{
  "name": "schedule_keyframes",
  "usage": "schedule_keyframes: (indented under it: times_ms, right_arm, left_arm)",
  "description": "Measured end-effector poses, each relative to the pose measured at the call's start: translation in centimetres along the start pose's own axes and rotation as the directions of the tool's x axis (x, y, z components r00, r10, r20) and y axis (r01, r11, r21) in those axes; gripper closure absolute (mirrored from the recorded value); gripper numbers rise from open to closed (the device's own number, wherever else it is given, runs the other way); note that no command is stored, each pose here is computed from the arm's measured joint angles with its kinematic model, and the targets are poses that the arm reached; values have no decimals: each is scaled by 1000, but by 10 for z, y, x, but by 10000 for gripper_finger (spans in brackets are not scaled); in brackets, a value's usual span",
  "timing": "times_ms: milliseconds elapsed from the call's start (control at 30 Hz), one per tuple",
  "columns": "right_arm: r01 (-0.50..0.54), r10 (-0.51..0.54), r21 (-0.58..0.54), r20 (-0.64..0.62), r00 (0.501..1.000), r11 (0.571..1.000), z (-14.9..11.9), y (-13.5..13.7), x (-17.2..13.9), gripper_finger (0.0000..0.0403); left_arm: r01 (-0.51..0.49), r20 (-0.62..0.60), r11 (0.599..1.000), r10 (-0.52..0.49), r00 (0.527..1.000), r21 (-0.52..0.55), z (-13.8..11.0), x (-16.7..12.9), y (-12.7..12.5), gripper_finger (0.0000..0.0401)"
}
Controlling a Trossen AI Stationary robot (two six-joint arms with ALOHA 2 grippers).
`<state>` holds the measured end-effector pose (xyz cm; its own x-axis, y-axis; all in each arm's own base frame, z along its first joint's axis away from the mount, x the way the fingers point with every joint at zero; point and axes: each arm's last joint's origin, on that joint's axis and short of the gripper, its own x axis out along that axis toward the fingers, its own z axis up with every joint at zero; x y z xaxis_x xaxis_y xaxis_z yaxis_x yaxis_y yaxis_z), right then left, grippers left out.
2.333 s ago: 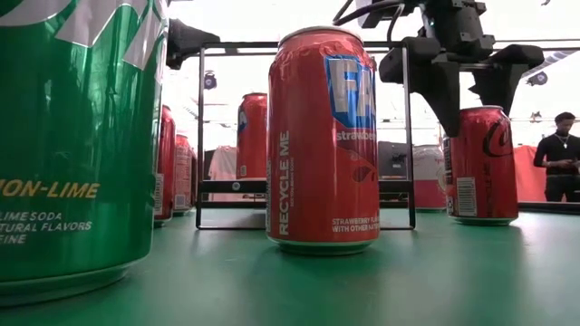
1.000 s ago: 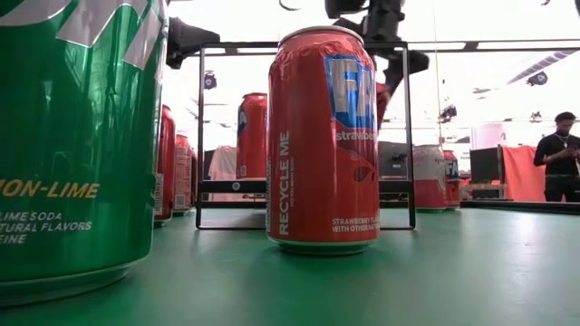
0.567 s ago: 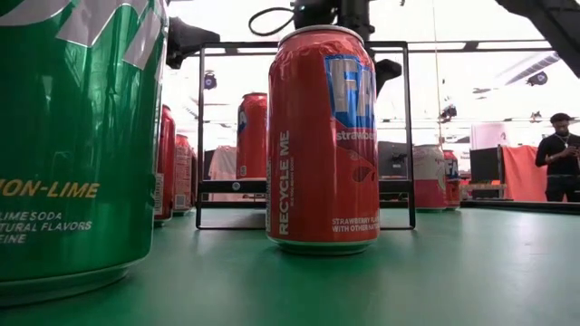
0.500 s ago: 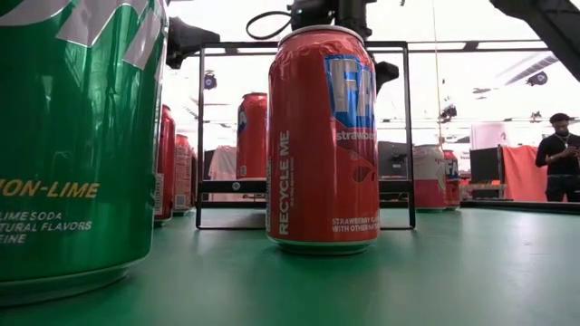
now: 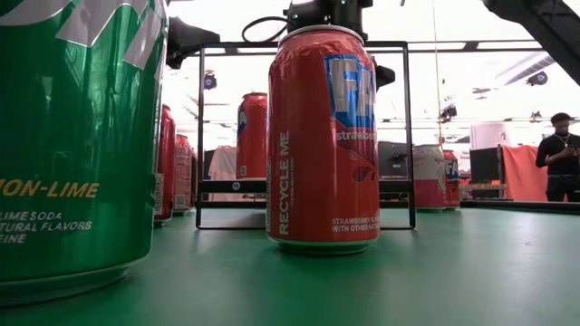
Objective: Place canned beverage on shelf
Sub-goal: Put the right red soda can on the shelf
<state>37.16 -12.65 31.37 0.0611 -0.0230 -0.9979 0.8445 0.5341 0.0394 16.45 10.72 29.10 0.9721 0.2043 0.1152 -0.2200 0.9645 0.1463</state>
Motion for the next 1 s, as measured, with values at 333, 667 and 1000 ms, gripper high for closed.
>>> schedule_keyframes:
  times_ms: [333, 667, 1000]
  right_arm:
    - [7, -7, 1, -8, 1000, 1000, 3, 3, 7, 119]
    - [-2, 2, 2, 2, 1000, 1000, 7, 5, 12, 119]
    - [-12, 12, -30, 13, 1000, 999, 7, 7, 12, 118]
  left_arm:
    - [0, 0, 1000, 0, 1000, 0, 0, 0, 0, 401]
    - [0, 0, 1000, 0, 1000, 0, 0, 0, 0, 401]
    - [0, 0, 1000, 0, 1000, 0, 0, 0, 0, 401]
